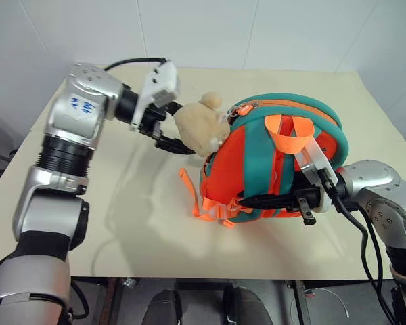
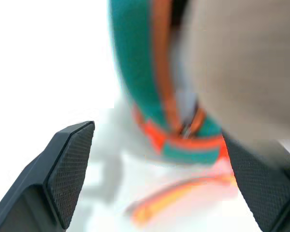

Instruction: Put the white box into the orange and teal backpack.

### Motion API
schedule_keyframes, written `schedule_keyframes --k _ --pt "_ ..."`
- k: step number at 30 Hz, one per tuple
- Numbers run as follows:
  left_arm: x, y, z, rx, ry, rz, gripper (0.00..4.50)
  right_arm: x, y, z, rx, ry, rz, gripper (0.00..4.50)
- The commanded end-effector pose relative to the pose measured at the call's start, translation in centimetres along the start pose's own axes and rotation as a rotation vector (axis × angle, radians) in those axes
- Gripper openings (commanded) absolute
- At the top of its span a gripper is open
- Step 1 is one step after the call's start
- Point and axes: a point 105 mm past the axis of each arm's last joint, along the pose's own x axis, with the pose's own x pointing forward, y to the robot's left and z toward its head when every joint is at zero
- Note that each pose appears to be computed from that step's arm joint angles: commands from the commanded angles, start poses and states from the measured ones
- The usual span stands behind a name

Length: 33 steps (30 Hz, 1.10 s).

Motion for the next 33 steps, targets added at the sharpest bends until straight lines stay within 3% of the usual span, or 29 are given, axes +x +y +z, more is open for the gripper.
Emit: schedule_keyframes --k 1,8,12,20,26,33 --pt "-1.8 -0.1 1.6 0.07 -0.078 0.039 4.48 -0.2 0.4 0.7 -0.049 -0.005 -0.006 0.67" --pt "-2.7 -0.9 1.4 0.019 -0.192 0.085 4.48 -0.3 0.1 0.7 -0.048 -0.003 -0.017 0.67" --pt "-2.1 0.5 1.8 0.006 -0.261 0.155 4.48 -0.2 0.0 0.7 -0.048 -0.003 -0.016 0.67" --pt "-0.1 -0.6 3.0 -0.059 -0.386 0.0 4.48 -0.3 0.0 0.8 -0.05 -0.001 -0.026 0.67" --pt "-0.4 -1.4 3.6 -0.119 -0.456 -0.099 4.48 -0.3 0.1 0.7 -0.046 -0.001 -0.042 0.67" --pt "1.4 -0.6 2.3 -0.153 -0.402 -0.07 4.48 -0.3 0.0 0.7 -0.044 -0.003 -0.053 0.67"
